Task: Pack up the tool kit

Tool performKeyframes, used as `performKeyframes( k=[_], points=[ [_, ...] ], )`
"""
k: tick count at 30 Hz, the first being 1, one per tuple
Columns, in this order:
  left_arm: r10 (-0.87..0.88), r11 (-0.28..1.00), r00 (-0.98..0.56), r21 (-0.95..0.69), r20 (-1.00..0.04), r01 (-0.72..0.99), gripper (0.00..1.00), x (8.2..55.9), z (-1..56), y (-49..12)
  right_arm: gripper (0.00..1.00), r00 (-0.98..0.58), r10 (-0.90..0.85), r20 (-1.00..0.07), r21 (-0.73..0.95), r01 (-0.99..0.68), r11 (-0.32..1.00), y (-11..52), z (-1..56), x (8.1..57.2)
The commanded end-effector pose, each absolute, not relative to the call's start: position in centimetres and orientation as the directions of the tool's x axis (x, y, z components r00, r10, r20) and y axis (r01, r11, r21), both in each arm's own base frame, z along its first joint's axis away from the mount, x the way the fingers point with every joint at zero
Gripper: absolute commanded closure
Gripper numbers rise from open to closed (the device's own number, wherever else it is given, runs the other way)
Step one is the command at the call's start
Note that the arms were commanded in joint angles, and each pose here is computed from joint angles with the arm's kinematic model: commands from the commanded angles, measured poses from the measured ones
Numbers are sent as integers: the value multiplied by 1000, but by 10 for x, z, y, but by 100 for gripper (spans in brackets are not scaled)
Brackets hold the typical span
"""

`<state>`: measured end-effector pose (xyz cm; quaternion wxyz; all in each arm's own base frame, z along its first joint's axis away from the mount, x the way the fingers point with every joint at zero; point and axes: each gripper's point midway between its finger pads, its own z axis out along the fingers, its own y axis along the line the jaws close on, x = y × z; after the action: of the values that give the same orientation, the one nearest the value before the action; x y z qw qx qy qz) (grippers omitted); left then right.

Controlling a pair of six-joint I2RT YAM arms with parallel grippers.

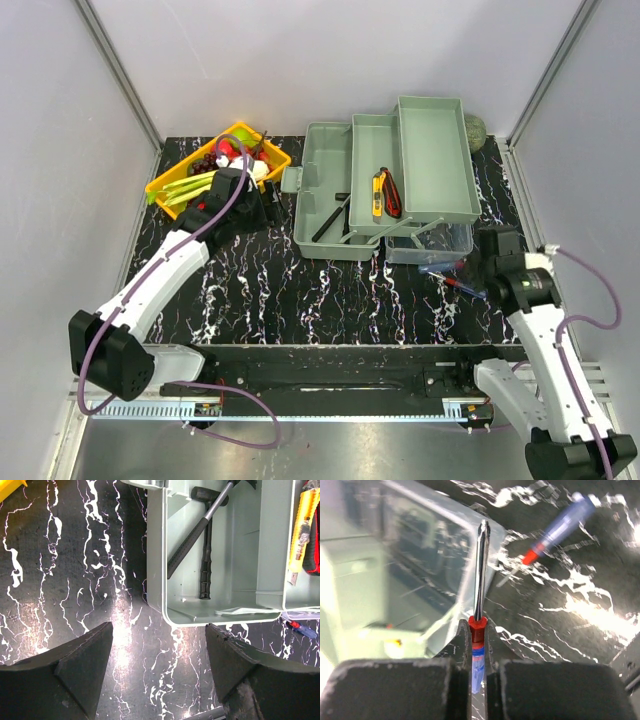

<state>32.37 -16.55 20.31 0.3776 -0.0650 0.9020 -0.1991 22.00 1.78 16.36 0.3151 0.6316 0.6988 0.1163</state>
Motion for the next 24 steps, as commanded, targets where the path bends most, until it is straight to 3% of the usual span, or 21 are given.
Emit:
performKeyframes(
  k=[1,7,13,18,24],
  points=[
    [-277,909,-652,-412,-706,60,21,338,229,-168,100,-42,816,-577,581,681,446,-13,247,233],
    [-278,905,-658,-420,-699,63,22,338,227,-171,100,-35,626,-779,533,490,690,-16,356,279],
    [-270,897,-677,-435,-685,83,21,336,225,-176,100,-120,466,-877,424,264,866,21,404,356],
    [-214,892,-719,-432,-661,131,22,321,219,-180,100,-312,356,-881,305,202,931,45,361,414],
    [-203,906,-697,-401,-688,132,21,310,222,-168,100,-474,254,-843,233,104,967,67,317,442]
  ],
)
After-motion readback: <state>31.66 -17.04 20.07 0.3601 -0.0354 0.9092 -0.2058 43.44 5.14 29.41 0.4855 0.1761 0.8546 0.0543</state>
